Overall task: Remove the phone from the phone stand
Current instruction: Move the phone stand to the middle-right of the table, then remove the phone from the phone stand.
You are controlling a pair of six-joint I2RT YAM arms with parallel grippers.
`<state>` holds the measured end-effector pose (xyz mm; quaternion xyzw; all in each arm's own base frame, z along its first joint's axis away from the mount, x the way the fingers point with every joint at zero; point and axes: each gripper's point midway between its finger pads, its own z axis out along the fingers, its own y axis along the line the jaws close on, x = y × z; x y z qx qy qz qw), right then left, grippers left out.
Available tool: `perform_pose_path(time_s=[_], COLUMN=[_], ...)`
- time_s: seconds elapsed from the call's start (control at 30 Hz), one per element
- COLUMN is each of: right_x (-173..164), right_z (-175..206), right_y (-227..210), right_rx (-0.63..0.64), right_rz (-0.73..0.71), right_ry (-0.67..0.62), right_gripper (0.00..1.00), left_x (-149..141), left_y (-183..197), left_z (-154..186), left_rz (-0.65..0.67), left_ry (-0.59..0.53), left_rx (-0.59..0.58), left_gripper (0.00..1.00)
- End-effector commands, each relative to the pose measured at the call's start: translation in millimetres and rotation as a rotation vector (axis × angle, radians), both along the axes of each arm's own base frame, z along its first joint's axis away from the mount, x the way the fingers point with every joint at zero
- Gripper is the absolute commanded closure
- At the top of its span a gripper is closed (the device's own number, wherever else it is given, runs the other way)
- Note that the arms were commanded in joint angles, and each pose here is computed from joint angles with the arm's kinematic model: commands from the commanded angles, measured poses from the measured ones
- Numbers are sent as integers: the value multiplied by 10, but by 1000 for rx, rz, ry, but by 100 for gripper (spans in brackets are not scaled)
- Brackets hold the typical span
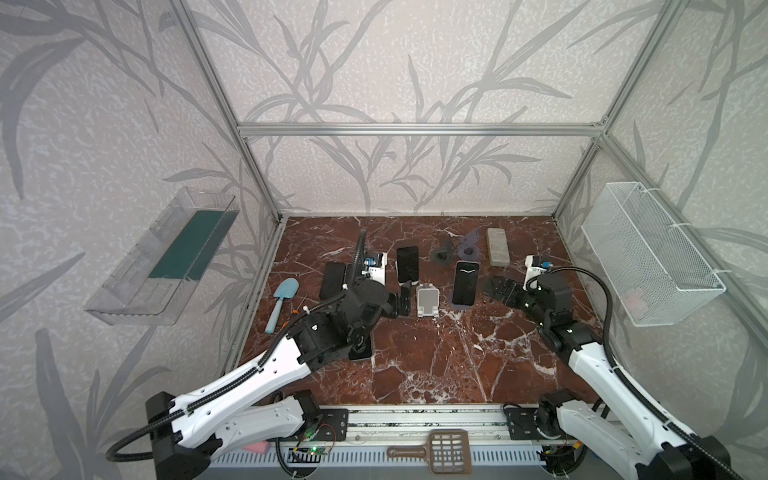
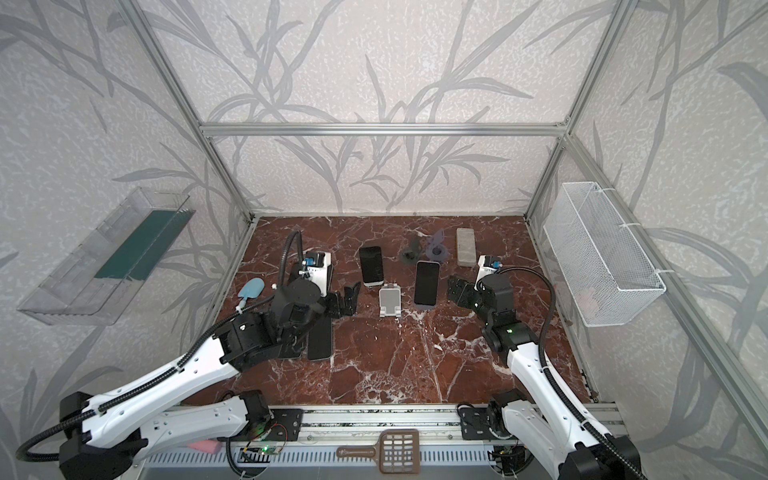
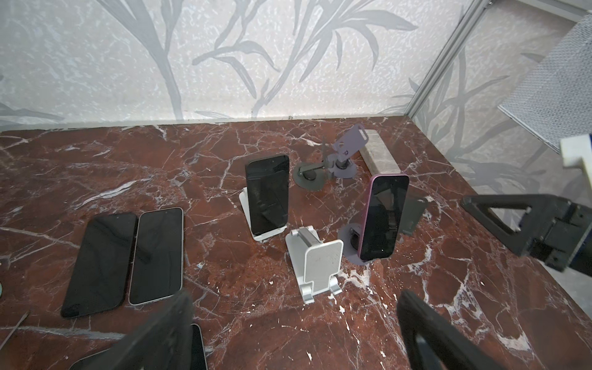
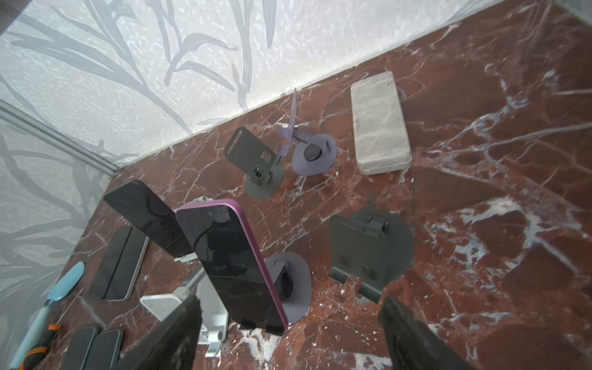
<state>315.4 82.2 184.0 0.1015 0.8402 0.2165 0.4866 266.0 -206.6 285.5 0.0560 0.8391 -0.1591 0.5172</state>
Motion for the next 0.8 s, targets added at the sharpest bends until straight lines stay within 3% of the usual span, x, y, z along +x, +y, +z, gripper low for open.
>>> perform_pose_path(time_s=[0.0,0.23,0.47,0.6,0.77], right_x=[-21,-187,-251,-247,-253], right_z=[199,306,323,247,192], right_y=[92,123,-15,-16,-45], right_rx=[86,174,155,162,151], right_rz=[36,53,-9,-13,-27], right_ry=[-78,-155,-216,-207,-204], right_gripper=[13,13,13,13,12], left_x=[98,484,835,973,1145], left_y=[-12,6,89,5,-221], left_z=[0,-58,-377,-588,-695], left_rz=[-12,59,184,195,156], left_ry=[46,130,216,258,241], left_rx=[-27,-78,14,61,16], left_gripper=[1,2,3,1,1])
